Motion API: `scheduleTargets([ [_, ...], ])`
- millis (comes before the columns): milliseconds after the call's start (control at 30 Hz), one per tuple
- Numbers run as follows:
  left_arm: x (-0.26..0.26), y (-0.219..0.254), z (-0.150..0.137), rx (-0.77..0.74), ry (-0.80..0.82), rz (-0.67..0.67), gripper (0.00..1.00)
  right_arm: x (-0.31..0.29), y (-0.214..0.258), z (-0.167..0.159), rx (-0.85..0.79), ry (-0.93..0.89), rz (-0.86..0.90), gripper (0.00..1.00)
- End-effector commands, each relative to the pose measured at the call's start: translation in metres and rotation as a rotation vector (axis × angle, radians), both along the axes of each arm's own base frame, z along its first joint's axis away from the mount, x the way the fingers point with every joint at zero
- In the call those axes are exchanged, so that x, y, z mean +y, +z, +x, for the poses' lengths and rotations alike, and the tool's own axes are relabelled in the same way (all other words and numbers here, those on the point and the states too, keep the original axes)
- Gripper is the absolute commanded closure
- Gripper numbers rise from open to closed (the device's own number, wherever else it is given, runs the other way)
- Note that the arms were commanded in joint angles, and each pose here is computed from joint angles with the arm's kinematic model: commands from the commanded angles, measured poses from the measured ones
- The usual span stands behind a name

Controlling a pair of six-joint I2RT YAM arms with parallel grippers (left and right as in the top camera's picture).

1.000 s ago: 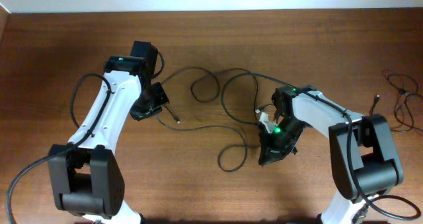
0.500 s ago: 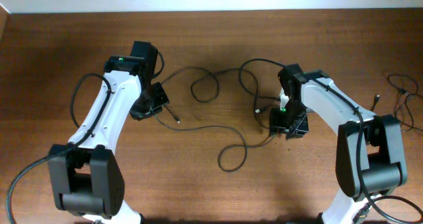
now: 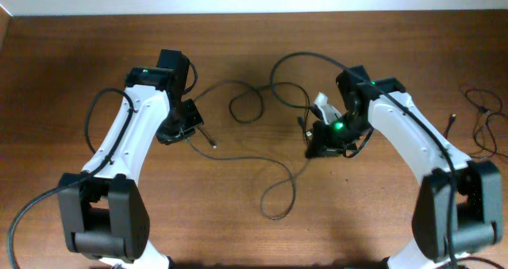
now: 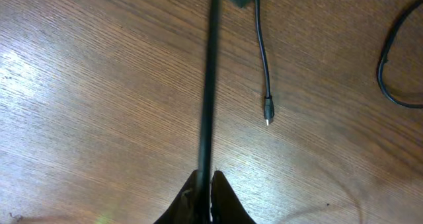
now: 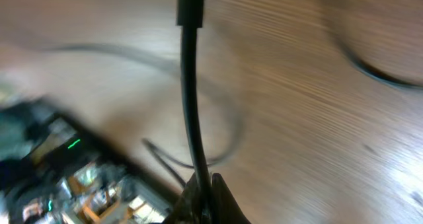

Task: Untangle cables

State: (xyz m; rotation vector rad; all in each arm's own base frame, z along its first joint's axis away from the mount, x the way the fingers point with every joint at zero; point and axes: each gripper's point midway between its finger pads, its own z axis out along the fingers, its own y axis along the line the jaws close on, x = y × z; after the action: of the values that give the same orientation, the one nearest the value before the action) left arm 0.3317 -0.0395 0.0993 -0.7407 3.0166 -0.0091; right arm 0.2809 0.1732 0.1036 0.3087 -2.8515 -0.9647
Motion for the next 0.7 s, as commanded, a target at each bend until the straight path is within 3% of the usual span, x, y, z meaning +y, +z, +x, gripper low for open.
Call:
scheduleTargets([
  [0,-0.025,0.001,0.000,0.016,0.002,-0.141,0.92,0.028,0.032,-0.001,-0.108,0.124,0.237,0.96],
  [67,-0.055,0.008,-0.003,0.034,-0.005,-0.320,0.92,0.037,0.030,-0.002,-0.125,0.153,0.242,0.96],
  [167,-0.078,0.017,-0.006,0.053,-0.010,-0.461,0.89,0.051,0.031,-0.006,-0.149,0.201,0.252,0.96],
  [233,-0.082,0.019,-0.007,0.057,-0.012,-0.487,0.82,0.061,0.031,-0.012,-0.160,0.236,0.258,0.96],
  [267,-0.082,0.019,-0.007,0.057,-0.012,-0.486,0.75,0.068,0.031,-0.014,-0.172,0.258,0.263,0.96],
  [400,-0.077,0.017,-0.006,0.039,-0.069,-0.456,0.02,0.094,0.032,-0.023,-0.197,0.310,0.274,0.92],
  [467,-0.063,0.013,-0.008,0.031,-0.142,-0.388,0.01,0.106,0.033,-0.026,-0.209,0.329,0.281,0.92],
  [567,-0.005,0.020,-0.012,0.070,-0.071,-0.185,0.01,0.113,0.027,-0.023,-0.209,0.293,0.226,0.92],
  [667,0.039,0.052,-0.007,0.043,0.050,-0.169,0.01,0.122,0.025,-0.020,-0.245,0.291,0.205,0.92],
])
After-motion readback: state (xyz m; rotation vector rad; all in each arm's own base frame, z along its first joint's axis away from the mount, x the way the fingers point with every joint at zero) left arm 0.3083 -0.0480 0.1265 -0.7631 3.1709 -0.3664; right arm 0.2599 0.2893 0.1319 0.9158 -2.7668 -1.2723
